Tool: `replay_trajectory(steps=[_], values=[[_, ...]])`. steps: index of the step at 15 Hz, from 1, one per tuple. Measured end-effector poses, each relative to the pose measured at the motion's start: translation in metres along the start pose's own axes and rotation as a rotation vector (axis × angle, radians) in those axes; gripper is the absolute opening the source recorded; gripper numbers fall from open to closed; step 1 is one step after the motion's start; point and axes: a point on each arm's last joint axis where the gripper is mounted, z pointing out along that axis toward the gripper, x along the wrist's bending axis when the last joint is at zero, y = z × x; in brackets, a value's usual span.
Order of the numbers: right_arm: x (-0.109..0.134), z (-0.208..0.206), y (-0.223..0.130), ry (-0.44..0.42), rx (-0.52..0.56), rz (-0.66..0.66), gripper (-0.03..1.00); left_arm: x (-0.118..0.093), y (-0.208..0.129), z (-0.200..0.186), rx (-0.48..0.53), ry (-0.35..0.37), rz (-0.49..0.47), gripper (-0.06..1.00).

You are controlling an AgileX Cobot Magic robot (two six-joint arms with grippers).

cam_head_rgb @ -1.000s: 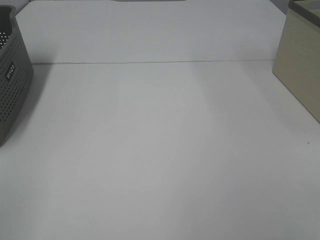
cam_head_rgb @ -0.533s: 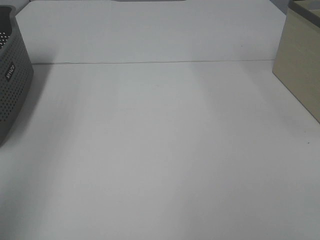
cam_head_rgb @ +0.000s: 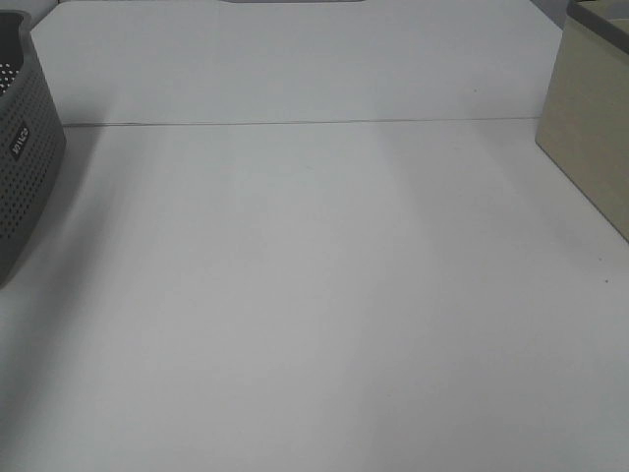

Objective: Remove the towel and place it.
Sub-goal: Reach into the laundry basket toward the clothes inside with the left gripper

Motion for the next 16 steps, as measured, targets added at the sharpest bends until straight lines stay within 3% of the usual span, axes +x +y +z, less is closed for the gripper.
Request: replay_trajectory(steps=[6, 10, 11, 12, 16], values=[[0.0, 0.0, 0.0, 0.0, 0.0, 0.0, 0.75, 0.021, 0.012, 0.108, 0.153, -0.156, 0.111, 0.99], [0.0, 0.0, 0.0, 0.0, 0.0, 0.0, 0.75, 0.011, 0.03, 0.203, 0.203, -0.257, 0.181, 0.99], [0.0, 0.0, 0.0, 0.0, 0.0, 0.0, 0.75, 0.01, 0.031, 0.212, 0.207, -0.266, 0.184, 0.99], [0.0, 0.0, 0.0, 0.0, 0.0, 0.0, 0.75, 0.005, 0.037, 0.248, 0.207, -0.277, 0.188, 0.99], [0.0, 0.0, 0.0, 0.0, 0.0, 0.0, 0.75, 0.002, 0.044, 0.28, 0.2, -0.283, 0.185, 0.99]])
